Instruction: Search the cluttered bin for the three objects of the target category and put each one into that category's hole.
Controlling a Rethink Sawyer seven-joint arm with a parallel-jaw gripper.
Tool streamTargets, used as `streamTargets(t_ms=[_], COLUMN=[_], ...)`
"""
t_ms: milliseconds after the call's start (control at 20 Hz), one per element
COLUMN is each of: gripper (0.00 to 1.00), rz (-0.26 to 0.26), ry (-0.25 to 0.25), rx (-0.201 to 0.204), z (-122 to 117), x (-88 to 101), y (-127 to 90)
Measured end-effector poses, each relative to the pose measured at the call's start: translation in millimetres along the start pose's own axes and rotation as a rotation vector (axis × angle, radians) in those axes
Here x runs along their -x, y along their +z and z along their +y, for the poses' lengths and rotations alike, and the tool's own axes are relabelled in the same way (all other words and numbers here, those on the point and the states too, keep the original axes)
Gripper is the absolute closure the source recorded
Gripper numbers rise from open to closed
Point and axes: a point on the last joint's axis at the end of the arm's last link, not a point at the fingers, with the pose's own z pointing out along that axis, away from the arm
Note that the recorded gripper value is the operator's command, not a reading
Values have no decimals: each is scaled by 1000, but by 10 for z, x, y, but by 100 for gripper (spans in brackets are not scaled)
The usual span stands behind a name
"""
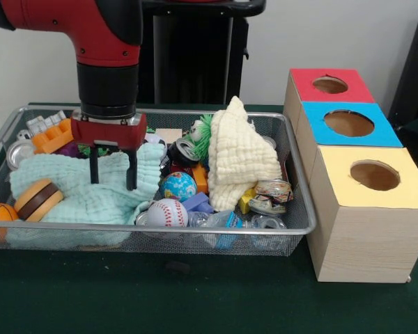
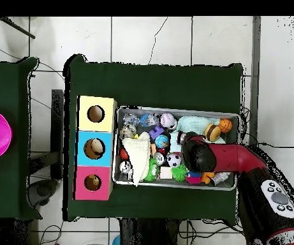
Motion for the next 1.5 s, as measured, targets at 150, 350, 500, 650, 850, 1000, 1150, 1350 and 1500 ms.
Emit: streamTargets(t_ms=[150, 350, 500, 650, 850, 1000, 1150, 1350, 1500], gripper=[0, 0, 0, 0, 0, 0, 100, 100, 100], rz=[4, 0, -16, -31, -39, -42, -44, -48, -48], ry=[-10, -21, -28, -29, -28, -27, -23, -12, -10], rx=[5, 11, 13, 13, 11, 10, 11, 13, 11], z=[9, 22, 15, 3, -15, -28, -48, -95, -115], x=[-71, -144, -225, -251, -260, -268, -292, -317, -334], y=[74, 156, 233, 248, 247, 246, 245, 243, 227])
